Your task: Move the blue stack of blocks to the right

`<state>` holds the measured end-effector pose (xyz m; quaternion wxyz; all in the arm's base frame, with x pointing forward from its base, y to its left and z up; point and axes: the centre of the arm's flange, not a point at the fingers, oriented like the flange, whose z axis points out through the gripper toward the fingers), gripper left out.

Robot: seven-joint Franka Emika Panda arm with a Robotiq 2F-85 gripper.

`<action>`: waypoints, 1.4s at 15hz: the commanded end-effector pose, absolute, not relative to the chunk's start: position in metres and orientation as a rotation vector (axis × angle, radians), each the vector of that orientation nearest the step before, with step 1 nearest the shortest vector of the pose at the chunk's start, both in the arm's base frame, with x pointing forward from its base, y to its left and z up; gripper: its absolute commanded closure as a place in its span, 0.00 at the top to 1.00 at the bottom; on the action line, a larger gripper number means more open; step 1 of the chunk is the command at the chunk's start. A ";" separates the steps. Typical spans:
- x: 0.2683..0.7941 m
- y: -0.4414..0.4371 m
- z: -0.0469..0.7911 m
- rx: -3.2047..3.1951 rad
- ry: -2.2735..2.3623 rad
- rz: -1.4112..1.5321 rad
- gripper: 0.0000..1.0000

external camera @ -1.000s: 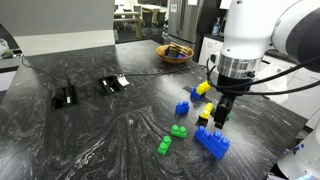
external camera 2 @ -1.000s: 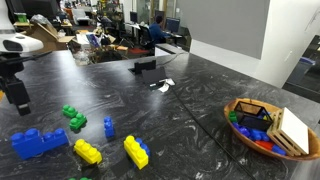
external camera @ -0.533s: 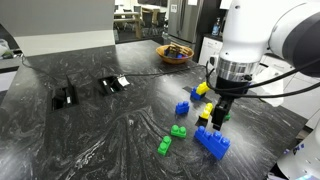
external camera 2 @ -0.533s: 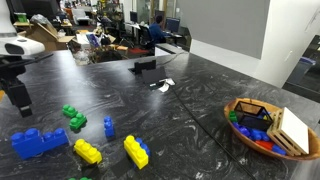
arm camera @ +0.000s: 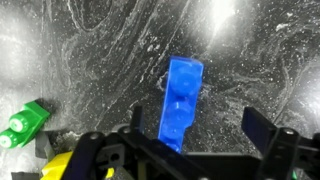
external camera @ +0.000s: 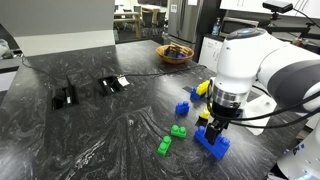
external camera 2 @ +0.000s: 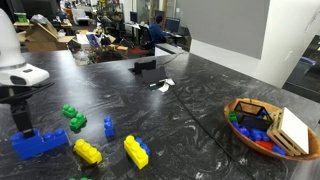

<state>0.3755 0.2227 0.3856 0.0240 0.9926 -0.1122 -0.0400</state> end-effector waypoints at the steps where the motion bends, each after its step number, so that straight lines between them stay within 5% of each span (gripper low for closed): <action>1: 0.361 0.229 0.371 3.102 -0.442 -0.138 1.00; 19: 0.360 0.201 0.341 3.065 -0.513 -0.226 1.00; 20: 0.361 0.199 0.341 3.061 -0.510 -0.220 0.81; 21: 0.362 0.198 0.340 3.058 -0.510 -0.212 0.74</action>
